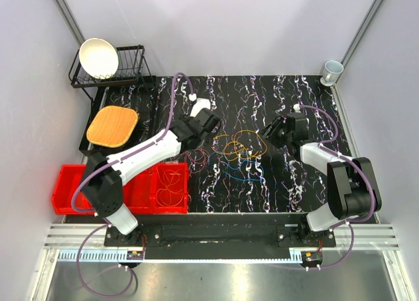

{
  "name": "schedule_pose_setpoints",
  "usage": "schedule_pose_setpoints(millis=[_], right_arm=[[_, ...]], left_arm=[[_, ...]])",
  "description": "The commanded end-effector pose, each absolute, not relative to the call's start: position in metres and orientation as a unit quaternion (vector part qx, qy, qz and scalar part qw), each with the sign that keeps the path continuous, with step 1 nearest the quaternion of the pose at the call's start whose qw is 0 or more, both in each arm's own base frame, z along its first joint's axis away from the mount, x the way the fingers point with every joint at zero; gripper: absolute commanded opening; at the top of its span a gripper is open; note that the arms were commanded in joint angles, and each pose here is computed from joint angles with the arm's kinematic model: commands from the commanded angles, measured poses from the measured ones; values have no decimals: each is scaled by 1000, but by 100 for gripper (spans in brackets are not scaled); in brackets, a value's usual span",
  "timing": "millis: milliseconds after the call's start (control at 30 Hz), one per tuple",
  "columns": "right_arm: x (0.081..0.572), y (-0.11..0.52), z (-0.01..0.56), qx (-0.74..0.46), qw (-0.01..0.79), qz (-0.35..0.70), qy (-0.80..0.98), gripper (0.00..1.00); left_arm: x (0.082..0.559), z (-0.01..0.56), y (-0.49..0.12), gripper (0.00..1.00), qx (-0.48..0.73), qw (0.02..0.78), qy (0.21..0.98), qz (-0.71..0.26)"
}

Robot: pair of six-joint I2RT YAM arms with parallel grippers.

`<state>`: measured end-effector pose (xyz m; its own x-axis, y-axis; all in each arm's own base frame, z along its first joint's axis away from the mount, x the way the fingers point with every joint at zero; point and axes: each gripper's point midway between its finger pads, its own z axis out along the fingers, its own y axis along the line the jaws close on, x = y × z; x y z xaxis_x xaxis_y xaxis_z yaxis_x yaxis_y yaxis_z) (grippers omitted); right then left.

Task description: Untangle the cables

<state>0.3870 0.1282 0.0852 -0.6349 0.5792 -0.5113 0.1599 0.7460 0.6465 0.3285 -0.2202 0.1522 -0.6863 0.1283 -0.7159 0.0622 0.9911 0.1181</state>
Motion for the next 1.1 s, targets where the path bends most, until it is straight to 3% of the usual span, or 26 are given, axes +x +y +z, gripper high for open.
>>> schedule_pose_setpoints(millis=[0, 67, 200, 300, 1067], right_arm=[[398, 133, 99, 205, 381, 296, 851, 50], [399, 134, 99, 203, 380, 297, 852, 50], [398, 136, 95, 203, 374, 299, 854, 50], [399, 136, 94, 204, 374, 298, 855, 50], [401, 139, 85, 202, 358, 302, 860, 50]], left_arm=[[323, 139, -230, 83, 43, 372, 927, 18], [322, 122, -233, 89, 59, 355, 932, 30], [324, 101, -246, 89, 87, 338, 936, 37], [328, 88, -256, 83, 90, 331, 939, 27], [352, 33, -256, 66, 42, 312, 949, 2]])
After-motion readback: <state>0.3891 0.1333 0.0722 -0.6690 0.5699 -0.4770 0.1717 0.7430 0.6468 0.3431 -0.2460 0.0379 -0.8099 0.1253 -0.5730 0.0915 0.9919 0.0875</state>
